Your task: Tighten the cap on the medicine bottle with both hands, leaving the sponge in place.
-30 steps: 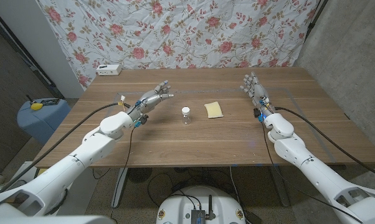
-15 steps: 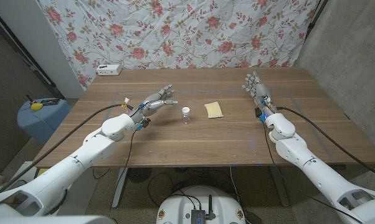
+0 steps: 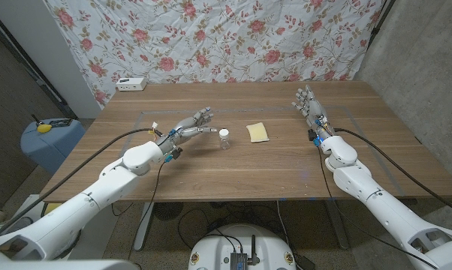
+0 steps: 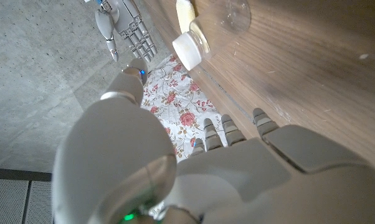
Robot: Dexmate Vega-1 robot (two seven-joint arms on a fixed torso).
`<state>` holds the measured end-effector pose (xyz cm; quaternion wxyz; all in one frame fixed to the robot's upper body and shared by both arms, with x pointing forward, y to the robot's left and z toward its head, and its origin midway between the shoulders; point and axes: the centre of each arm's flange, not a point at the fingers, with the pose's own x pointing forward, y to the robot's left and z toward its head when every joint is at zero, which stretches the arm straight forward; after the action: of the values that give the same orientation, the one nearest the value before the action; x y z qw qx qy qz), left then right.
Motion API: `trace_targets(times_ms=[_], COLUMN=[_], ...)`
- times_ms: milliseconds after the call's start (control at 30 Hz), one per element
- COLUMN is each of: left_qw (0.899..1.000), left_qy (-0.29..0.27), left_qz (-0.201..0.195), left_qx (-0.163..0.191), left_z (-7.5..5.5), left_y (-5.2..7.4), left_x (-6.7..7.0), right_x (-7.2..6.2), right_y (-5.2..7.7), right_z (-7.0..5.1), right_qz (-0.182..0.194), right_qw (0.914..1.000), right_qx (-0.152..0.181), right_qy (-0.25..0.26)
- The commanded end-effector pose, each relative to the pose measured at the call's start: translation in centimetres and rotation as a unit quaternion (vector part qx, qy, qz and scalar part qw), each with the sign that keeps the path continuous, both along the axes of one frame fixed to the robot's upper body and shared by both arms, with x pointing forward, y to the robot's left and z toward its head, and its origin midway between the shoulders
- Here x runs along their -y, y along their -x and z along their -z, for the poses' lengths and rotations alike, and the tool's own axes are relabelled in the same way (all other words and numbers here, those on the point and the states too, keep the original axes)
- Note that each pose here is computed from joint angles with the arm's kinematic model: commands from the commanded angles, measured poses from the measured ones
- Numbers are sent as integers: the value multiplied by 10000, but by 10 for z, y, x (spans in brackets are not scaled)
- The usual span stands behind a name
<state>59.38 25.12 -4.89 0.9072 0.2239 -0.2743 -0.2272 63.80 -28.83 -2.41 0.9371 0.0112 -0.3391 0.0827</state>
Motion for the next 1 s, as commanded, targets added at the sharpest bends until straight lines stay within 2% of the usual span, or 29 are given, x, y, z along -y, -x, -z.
trace_targets(times_ms=[33,400,1000], left_qw=[9996,9988,9993], left_qy=[29,90,-22], left_qz=[-223,-437,-319], left_qx=[163,202,181], left_z=[11,21,29], left_y=[7,5,-5], left_x=[0,-4,9], right_x=[-2,-6,-6], right_y=[0,1,6], right_z=[4,7,12], right_qz=[15,48,106], right_qw=[10000,9998,9996], right_qx=[11,42,102], right_qy=[-97,-170,-239])
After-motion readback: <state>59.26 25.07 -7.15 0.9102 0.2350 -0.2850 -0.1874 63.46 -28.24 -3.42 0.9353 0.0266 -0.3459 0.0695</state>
